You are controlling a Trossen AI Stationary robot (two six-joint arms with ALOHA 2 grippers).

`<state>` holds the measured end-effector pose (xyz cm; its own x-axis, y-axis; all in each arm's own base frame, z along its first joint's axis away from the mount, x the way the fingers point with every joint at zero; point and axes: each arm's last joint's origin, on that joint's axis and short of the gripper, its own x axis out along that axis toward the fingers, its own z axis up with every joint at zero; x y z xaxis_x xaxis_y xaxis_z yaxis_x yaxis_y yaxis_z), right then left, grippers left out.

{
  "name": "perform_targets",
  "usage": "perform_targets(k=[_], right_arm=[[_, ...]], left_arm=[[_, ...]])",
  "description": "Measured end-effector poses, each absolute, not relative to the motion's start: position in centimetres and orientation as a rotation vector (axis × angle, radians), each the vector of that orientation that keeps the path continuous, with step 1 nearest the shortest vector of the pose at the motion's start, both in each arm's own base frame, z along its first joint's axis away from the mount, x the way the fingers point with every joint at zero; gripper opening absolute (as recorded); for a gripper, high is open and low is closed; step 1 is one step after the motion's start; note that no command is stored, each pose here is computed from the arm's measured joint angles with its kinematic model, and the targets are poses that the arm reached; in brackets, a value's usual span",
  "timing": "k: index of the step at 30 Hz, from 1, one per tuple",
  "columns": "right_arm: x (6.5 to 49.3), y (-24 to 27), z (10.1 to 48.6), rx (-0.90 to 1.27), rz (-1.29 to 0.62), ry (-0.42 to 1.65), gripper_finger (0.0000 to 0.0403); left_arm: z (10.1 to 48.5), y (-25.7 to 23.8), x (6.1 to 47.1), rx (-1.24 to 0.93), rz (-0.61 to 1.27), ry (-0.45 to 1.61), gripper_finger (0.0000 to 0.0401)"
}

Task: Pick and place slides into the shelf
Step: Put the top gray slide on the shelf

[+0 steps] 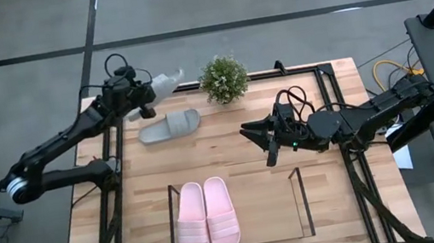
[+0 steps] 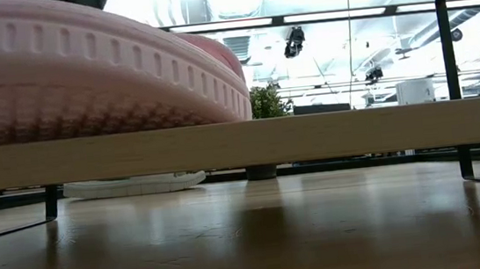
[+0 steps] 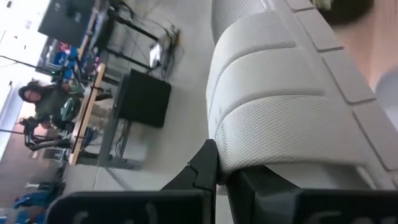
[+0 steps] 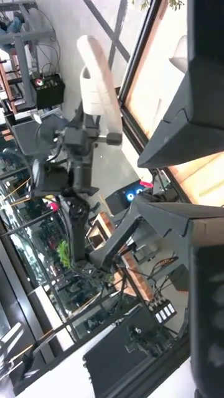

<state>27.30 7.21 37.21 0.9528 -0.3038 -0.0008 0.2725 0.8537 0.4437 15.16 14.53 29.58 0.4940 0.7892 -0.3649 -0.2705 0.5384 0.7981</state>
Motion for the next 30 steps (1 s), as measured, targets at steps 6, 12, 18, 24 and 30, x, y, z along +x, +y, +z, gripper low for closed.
perform_targets(k=[6,12,18,24,30], right_arm=[[27.3,7.2,37.2,0.457,-0.305,-0.072,0.0089],[27.2,7.1,37.3,0.463,-0.312,-0.079,0.0095],[27.1,6.9,37.4,0.480,-0.376,-0.106,0.0113],[27.1,6.8,38.1,0.541,-0.382,-0.180,0.0164],[27.2,6.3,38.8,0.649,-0.388,-0.276,0.0254]], left_arm=[[31.5,13.6,15.3,0.700,0.733,0.693,0.0000],[32.9,12.6,16.0,0.632,0.701,0.579,0.0000],[34.6,11.4,17.1,0.563,0.672,0.467,0.0000],[36.3,10.3,18.1,0.582,0.666,0.421,0.0000],[37.7,9.3,19.6,0.609,0.658,0.372,0.0000]])
